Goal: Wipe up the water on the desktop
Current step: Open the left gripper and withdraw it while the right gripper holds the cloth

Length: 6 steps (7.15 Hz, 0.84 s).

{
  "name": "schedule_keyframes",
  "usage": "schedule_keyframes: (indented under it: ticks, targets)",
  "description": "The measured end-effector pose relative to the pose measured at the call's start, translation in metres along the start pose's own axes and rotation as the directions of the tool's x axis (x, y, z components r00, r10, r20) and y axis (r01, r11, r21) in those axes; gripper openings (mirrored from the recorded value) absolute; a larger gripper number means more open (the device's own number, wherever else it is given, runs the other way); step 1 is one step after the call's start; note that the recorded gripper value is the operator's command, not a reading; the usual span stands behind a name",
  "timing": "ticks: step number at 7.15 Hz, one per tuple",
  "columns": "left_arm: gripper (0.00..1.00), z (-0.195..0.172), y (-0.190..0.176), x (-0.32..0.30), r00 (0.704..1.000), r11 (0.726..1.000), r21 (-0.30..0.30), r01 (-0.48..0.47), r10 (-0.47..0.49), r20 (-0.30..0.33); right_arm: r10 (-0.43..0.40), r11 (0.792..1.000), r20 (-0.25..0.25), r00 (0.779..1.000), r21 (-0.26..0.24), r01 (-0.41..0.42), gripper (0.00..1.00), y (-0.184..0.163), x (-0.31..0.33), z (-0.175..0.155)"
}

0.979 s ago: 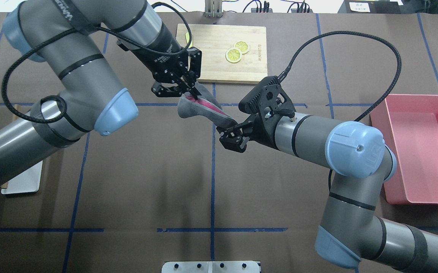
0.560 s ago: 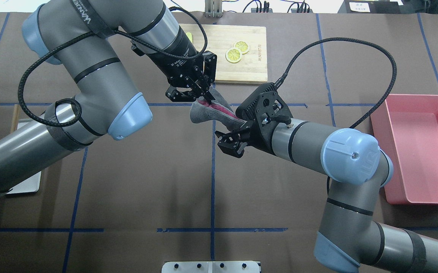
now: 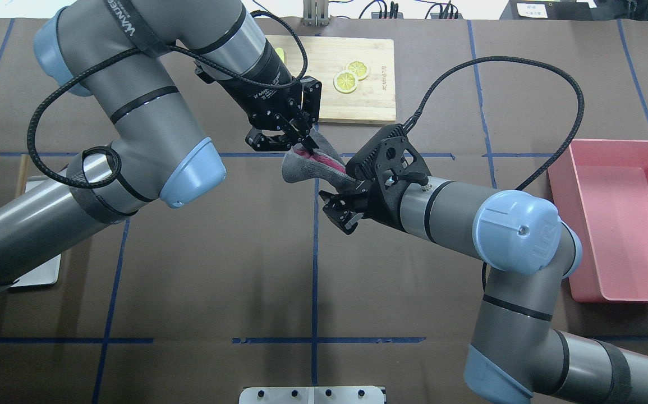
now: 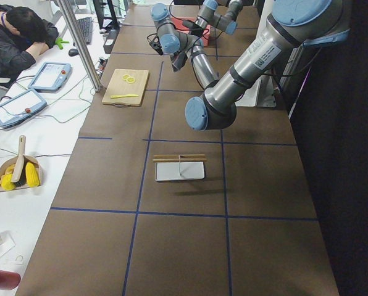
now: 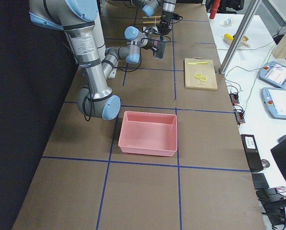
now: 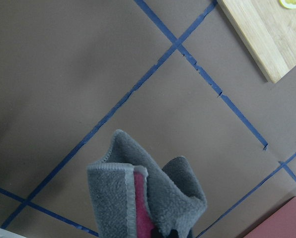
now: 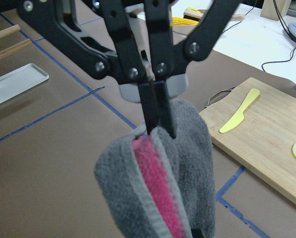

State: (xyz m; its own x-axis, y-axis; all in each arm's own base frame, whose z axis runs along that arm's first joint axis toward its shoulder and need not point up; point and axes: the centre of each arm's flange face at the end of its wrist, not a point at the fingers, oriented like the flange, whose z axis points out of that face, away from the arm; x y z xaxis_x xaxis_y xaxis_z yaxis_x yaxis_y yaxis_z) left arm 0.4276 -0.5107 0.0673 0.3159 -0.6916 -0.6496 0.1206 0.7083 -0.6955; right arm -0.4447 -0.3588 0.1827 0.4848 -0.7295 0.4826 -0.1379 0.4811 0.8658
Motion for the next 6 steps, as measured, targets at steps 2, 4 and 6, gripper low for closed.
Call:
schedule_keyframes:
  ticks: [2,4,6]
  targets:
    - [0.06,0.0005,-0.0006,-0.0003,1.000,1.000,0.001,-0.001,0.001,0.001,0.007,1.000,-0.007,1.000,-0.014,-0.008,0.00,-0.0026,-0.0017,-0.0031]
    - [1.00,0.0007,-0.0004,-0.0004,1.000,1.000,0.002,-0.006,0.006,0.001,0.011,1.000,-0.011,1.000,-0.022,-0.012,0.00,-0.0047,-0.0035,-0.0063]
    - [1.00,0.0002,-0.0001,-0.0006,1.000,1.000,0.002,-0.011,0.011,-0.001,0.011,1.000,-0.011,1.000,-0.024,-0.011,0.00,-0.0049,-0.0040,-0.0069]
